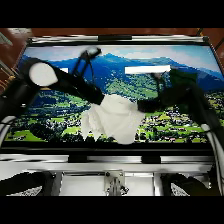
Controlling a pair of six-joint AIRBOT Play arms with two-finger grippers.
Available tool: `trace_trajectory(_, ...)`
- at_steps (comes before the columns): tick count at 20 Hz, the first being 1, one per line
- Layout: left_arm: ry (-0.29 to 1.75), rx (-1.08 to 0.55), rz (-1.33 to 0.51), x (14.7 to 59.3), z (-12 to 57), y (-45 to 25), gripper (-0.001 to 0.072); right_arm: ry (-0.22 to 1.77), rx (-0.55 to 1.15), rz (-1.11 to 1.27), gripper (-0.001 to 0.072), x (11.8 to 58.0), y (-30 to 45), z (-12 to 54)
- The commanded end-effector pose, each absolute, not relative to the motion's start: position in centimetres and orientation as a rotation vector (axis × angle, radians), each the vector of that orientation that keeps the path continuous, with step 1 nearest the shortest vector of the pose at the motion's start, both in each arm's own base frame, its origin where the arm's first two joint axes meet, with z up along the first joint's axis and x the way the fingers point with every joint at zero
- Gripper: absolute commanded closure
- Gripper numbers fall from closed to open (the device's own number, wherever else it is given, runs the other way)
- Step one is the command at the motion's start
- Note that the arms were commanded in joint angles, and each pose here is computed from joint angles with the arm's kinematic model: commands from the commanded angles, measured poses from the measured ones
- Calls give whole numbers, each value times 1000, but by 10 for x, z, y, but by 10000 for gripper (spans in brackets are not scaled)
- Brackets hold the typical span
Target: Fold the shirts.
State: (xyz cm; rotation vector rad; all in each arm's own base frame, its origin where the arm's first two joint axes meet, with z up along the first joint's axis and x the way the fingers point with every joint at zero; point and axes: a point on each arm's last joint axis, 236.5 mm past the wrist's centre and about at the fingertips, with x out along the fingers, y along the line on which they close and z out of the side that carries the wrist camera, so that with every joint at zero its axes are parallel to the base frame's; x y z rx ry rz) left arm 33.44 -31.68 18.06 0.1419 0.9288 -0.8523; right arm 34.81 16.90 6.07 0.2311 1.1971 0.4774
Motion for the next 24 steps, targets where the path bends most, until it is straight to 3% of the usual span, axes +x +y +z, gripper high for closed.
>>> trace_trajectory(1, 484, 105, -894, 334, 340, -318, 679, 627, 112, 530, 665, 365, 161, 262)
trace_trajectory(5, -180, -90, -954, 249, 559, -291, 680, -85, 143, 637, 666, 278, 157, 512)
trace_trajectory(8, -399, -113, -968, 195, 608, -261, 680, -256, 130, 637, 665, 230, 145, 571)
trace_trajectory(15, -294, -90, -889, 195, 587, -226, 679, -72, 83, 667, 665, 227, 154, 530)
trace_trajectory(19, -56, 8, -891, 213, 525, -242, 680, 39, 69, 680, 665, 226, 157, 505)
trace_trajectory(21, 86, 49, -812, 236, 486, -237, 679, 184, 76, 660, 665, 229, 155, 474)
trace_trajectory(24, 282, 103, -695, 271, 424, -233, 679, 602, 63, 656, 664, 230, 156, 382)
